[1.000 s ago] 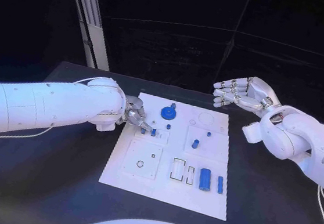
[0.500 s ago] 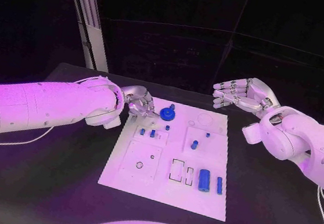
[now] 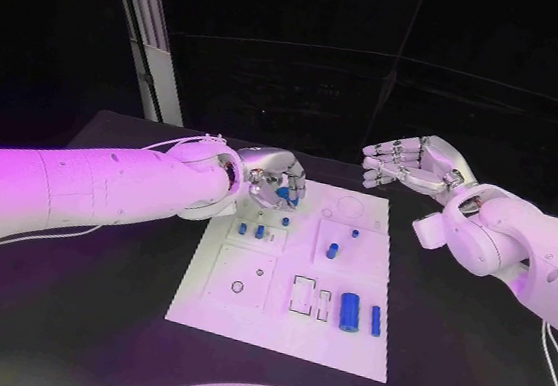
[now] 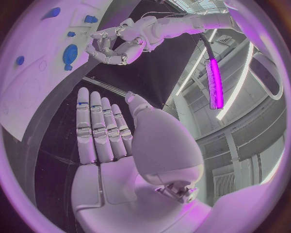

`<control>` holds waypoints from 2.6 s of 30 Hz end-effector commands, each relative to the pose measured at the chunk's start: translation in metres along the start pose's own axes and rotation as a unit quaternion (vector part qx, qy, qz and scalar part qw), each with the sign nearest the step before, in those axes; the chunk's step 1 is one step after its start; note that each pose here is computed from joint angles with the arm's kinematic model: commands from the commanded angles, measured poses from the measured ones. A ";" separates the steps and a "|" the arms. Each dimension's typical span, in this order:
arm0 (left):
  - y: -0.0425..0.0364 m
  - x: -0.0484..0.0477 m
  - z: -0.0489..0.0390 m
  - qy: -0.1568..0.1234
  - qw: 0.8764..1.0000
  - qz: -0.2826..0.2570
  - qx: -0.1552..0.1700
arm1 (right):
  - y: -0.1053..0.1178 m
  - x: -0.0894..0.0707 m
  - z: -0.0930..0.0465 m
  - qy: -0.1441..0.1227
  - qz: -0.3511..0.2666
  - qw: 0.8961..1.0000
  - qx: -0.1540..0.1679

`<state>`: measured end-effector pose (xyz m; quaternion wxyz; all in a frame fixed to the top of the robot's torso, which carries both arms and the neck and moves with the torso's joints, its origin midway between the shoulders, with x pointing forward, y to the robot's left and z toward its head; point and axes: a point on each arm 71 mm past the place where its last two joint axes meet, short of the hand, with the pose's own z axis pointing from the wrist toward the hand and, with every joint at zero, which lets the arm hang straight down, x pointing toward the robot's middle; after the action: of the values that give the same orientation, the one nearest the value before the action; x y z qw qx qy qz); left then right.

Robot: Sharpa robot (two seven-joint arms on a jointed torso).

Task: Assemble the parts on the task board

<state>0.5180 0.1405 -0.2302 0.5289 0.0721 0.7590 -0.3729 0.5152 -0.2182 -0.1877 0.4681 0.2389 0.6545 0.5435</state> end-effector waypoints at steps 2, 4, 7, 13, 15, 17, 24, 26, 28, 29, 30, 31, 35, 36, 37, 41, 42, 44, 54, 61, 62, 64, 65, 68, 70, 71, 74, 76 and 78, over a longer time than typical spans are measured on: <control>-0.0038 0.0110 0.0043 0.061 0.995 0.076 0.033 | 0.002 0.000 0.001 0.002 0.001 1.000 -0.006; -0.0035 0.0131 0.0055 0.070 0.994 0.081 0.031 | 0.002 0.001 0.001 0.002 0.001 1.000 -0.006; -0.0031 0.0182 0.0091 0.089 0.991 0.095 0.025 | 0.002 0.001 0.001 0.003 0.001 1.000 -0.007; -0.0024 0.0208 0.0157 0.096 0.989 0.115 0.013 | 0.002 0.001 0.001 0.003 0.001 1.000 -0.007; -0.0018 0.0205 0.0177 0.095 0.988 0.119 0.009 | 0.002 0.001 0.001 0.003 0.001 1.000 -0.007; -0.0011 0.0202 0.0197 0.095 0.988 0.124 0.006 | 0.002 0.001 0.001 0.003 0.001 1.000 -0.007; -0.0010 0.0204 0.0249 0.096 0.987 0.131 0.001 | 0.003 0.002 0.002 0.004 0.002 1.000 -0.008; -0.0009 0.0209 0.0259 0.098 0.986 0.132 -0.001 | 0.003 0.002 0.002 0.004 0.002 1.000 -0.008; -0.0002 0.0215 0.0268 0.101 0.986 0.132 -0.005 | 0.003 0.003 0.002 0.005 0.002 1.000 -0.008; 0.0003 0.0218 0.0271 0.103 0.986 0.133 -0.006 | 0.003 0.003 0.002 0.005 0.002 1.000 -0.008; 0.0007 0.0221 0.0274 0.104 0.986 0.133 -0.008 | 0.003 0.003 0.002 0.005 0.002 1.000 -0.008; 0.0012 0.0224 0.0276 0.106 0.985 0.133 -0.009 | 0.003 0.003 0.002 0.005 0.002 1.000 -0.008; 0.0031 0.0237 0.0285 0.112 0.985 0.133 -0.015 | 0.003 0.003 0.002 0.005 0.002 1.000 -0.008; 0.0033 0.0241 0.0287 0.113 0.984 0.133 -0.017 | 0.003 0.003 0.002 0.005 0.002 1.000 -0.008; 0.0036 0.0244 0.0289 0.115 0.984 0.133 -0.018 | 0.003 0.003 0.002 0.006 0.002 1.000 -0.008; 0.0044 0.0252 0.0293 0.118 0.984 0.133 -0.021 | 0.003 0.003 0.002 0.006 0.002 1.000 -0.008; 0.0046 0.0253 0.0294 0.119 0.984 0.133 -0.022 | 0.003 0.003 0.002 0.006 0.002 1.000 -0.008; 0.0052 0.0255 0.0294 0.120 0.984 0.133 -0.026 | 0.003 0.003 0.003 0.006 0.002 1.000 -0.008; 0.0064 0.0265 0.0291 0.125 0.983 0.133 -0.030 | 0.003 0.004 0.003 0.007 0.003 1.000 -0.009; 0.0076 0.0280 0.0296 0.131 0.982 0.131 -0.030 | 0.003 0.004 0.003 0.007 0.003 1.000 -0.009; 0.0077 0.0283 0.0297 0.132 0.982 0.131 -0.030 | 0.003 0.004 0.003 0.007 0.003 1.000 -0.009; 0.0077 0.0289 0.0299 0.132 0.982 0.131 -0.030 | 0.003 0.004 0.003 0.007 0.003 1.000 -0.009; 0.0077 0.0293 0.0300 0.133 0.982 0.131 -0.030 | 0.003 0.004 0.003 0.007 0.003 1.000 -0.009; 0.0076 0.0309 0.0304 0.134 0.982 0.130 -0.031 | 0.003 0.005 0.004 0.007 0.003 1.000 -0.009; 0.0075 0.0319 0.0307 0.135 0.982 0.130 -0.031 | 0.003 0.005 0.004 0.008 0.003 1.000 -0.009; 0.0075 0.0325 0.0308 0.135 0.982 0.130 -0.031 | 0.003 0.005 0.004 0.008 0.003 1.000 -0.009; 0.0079 0.0336 0.0311 0.136 0.982 0.129 -0.033 | 0.003 0.005 0.004 0.008 0.003 1.000 -0.009; 0.0084 0.0341 0.0312 0.136 0.982 0.129 -0.034 | 0.003 0.005 0.004 0.008 0.003 1.000 -0.009; 0.0088 0.0343 0.0312 0.137 0.982 0.129 -0.035 | 0.003 0.005 0.004 0.008 0.003 1.000 -0.009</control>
<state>0.5344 0.1172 -0.2619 0.4805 0.1976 0.8115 -0.2673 0.5157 -0.2126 -0.1881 0.4648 0.2368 0.6546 0.5471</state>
